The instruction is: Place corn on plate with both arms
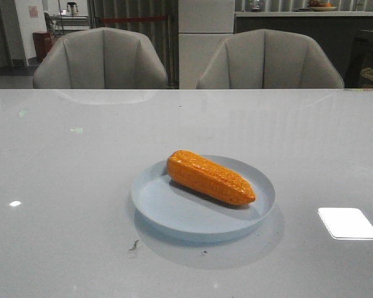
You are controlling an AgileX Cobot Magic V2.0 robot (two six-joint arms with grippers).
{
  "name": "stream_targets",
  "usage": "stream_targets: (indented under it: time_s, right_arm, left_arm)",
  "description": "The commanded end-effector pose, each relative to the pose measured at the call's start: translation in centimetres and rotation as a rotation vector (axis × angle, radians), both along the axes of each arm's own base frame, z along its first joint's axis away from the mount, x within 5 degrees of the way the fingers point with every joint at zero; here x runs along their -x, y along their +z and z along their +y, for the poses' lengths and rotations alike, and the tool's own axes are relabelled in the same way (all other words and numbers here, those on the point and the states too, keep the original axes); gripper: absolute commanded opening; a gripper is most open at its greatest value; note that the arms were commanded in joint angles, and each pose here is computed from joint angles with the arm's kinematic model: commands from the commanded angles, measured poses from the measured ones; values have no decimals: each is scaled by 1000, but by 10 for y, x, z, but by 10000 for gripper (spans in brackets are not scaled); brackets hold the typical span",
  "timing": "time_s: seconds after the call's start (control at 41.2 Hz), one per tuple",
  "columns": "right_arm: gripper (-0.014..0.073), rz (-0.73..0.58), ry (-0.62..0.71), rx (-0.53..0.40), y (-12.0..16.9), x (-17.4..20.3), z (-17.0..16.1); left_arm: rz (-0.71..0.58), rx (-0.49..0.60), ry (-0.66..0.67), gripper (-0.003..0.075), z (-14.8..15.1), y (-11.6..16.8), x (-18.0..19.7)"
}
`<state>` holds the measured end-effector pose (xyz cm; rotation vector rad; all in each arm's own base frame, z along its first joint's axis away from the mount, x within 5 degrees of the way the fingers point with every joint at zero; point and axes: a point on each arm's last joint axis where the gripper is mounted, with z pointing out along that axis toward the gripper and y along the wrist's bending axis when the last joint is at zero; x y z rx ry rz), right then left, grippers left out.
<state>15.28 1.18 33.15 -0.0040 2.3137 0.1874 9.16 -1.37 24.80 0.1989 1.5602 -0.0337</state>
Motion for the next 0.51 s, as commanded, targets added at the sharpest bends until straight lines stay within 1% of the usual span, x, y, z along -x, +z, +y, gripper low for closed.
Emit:
stream_targets:
  time_s: [0.0,0.194,0.218,0.267,0.485]
  right_arm:
    - [533,-92,-17,-14,13,-3,-1]
    - [533,-92,-17,-14,13,-3,-1]
    - [533,-92,-17,-14,13,-3,-1]
    - [533,-92,-17,-14,13,-3,-1]
    - [533,-88,-16,-14,13,-3,-1]
  left_arm:
    - [-133,35,29,94,4,0,11]
    - [-188,40,58,94,9,-36,29]
    - [-190,41,57,94,9,-37,32]
    - [-152,36,51,94,8,-40,35]
    - [-140,35,51,94,9,-43,36]
